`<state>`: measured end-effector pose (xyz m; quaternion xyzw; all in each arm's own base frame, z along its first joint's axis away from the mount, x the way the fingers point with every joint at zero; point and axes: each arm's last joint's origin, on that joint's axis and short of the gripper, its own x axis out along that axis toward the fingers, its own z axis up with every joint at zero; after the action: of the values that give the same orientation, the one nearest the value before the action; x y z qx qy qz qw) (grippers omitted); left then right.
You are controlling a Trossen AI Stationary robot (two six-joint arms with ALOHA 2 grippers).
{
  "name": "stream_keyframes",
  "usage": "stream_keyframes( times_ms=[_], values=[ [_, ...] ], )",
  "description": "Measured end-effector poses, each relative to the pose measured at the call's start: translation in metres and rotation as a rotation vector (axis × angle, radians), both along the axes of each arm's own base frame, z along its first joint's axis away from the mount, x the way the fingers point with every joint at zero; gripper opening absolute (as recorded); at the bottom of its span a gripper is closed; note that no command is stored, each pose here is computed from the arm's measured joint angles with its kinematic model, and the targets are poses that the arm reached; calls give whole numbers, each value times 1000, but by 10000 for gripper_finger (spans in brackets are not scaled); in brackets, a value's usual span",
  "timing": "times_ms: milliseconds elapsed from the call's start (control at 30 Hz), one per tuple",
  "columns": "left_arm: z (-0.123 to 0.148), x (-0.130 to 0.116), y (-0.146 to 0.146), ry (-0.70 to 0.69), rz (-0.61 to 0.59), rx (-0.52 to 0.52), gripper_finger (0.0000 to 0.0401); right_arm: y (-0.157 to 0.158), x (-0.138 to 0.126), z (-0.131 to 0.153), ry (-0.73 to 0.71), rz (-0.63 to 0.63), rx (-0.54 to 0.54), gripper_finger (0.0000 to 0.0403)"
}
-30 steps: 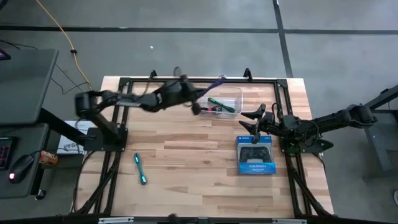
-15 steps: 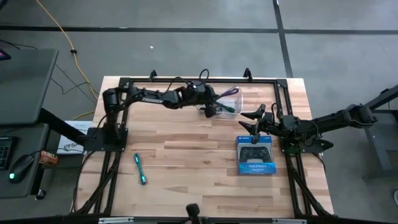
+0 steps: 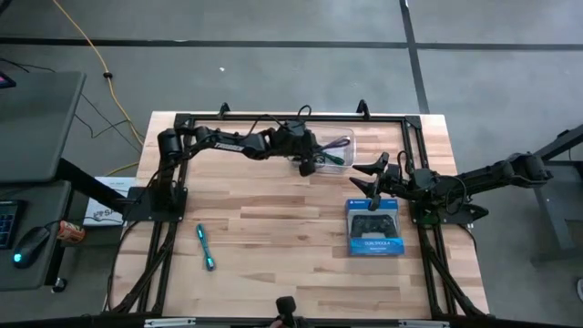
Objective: Pick and place USB-C Cables
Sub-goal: Put the violet charger cable into the bin
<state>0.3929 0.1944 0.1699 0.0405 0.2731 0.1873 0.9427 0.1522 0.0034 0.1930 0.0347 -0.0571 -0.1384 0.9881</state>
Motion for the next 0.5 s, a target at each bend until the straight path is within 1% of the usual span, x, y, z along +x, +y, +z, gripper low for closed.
stream_keyframes(
  times_ms=[133,300,500],
  values=[
    [-3,-6,7,40,20,-13,0,0,0,0,0,0,0,190],
    [-10,-15,13,115,37,-56,0,0,0,0,0,0,0,190],
    [-20,-13,17,112,26,-68,0,0,0,0,0,0,0,190]
  ],
)
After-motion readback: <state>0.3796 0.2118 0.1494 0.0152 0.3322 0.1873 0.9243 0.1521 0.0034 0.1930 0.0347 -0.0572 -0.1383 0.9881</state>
